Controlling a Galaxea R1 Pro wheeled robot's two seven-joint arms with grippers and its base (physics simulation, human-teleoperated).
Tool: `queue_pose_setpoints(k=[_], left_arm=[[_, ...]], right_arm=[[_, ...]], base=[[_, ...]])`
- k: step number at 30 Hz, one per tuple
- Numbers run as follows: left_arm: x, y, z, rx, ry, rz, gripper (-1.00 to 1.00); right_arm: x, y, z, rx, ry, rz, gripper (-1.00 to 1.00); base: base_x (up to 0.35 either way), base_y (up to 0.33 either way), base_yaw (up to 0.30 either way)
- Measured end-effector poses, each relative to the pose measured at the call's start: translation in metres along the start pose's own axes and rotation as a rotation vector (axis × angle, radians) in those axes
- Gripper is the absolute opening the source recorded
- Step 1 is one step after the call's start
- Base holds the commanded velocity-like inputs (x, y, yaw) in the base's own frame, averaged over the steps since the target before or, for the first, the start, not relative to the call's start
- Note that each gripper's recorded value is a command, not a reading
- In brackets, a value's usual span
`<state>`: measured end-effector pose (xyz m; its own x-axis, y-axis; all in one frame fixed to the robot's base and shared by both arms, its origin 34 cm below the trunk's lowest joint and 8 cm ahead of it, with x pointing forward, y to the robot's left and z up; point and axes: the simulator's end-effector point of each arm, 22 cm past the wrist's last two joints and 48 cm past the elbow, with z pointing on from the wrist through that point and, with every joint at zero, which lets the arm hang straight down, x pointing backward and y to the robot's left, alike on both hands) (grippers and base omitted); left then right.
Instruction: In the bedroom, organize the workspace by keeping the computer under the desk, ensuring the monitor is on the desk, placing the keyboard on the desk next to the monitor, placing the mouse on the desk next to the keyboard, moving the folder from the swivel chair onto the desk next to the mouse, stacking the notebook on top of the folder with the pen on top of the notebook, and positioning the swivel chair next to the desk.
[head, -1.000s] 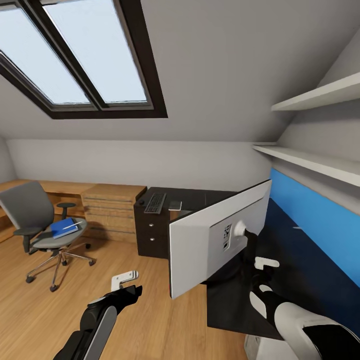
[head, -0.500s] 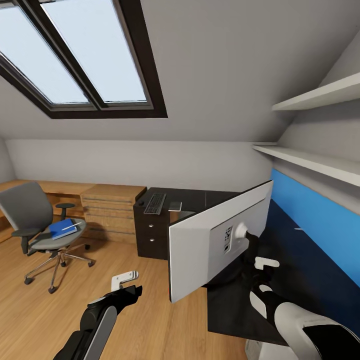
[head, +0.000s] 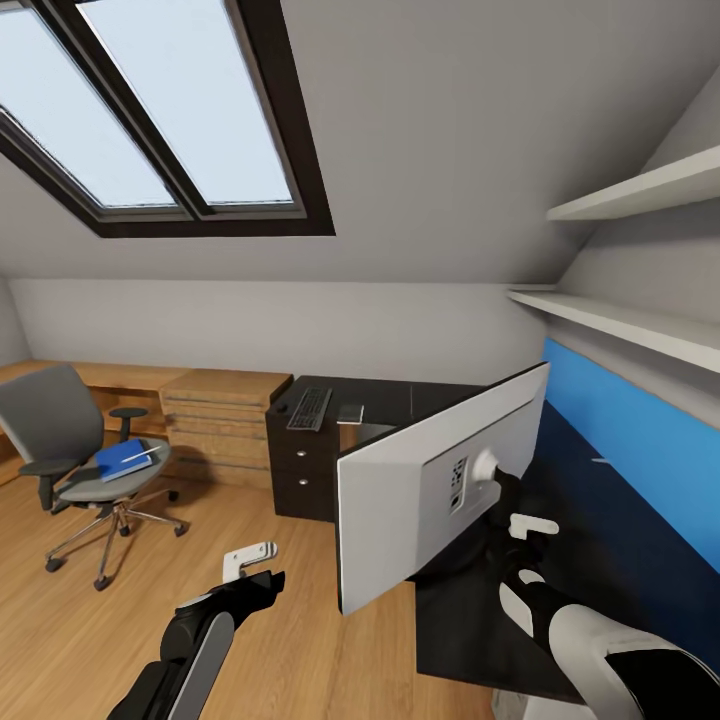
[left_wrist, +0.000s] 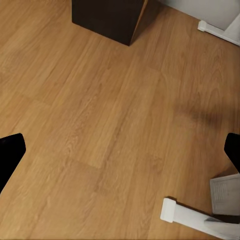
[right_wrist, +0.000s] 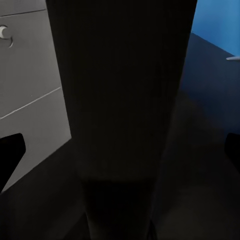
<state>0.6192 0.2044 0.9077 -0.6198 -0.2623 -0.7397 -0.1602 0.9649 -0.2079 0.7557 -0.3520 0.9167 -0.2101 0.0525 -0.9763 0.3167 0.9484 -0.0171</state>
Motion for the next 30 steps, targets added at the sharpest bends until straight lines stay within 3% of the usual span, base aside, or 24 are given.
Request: queue_pose_setpoints(k=[29, 30], left_arm=[[0.0006, 0.0001, 0.0003, 0.0, 0.002, 0.0, 1.0], [0.0006, 0.0002, 0.0003, 0.0, 0.002, 0.0, 1.0]], right_arm=[[0.0, 0.0001, 0.0001, 0.0, 0.0, -0.001, 1.0], [0.0, 0.0001, 0.0001, 0.0, 0.0, -0.001, -1.0]], base=[[0.039, 0.0, 0.0], [0.002, 0.0, 0.0]])
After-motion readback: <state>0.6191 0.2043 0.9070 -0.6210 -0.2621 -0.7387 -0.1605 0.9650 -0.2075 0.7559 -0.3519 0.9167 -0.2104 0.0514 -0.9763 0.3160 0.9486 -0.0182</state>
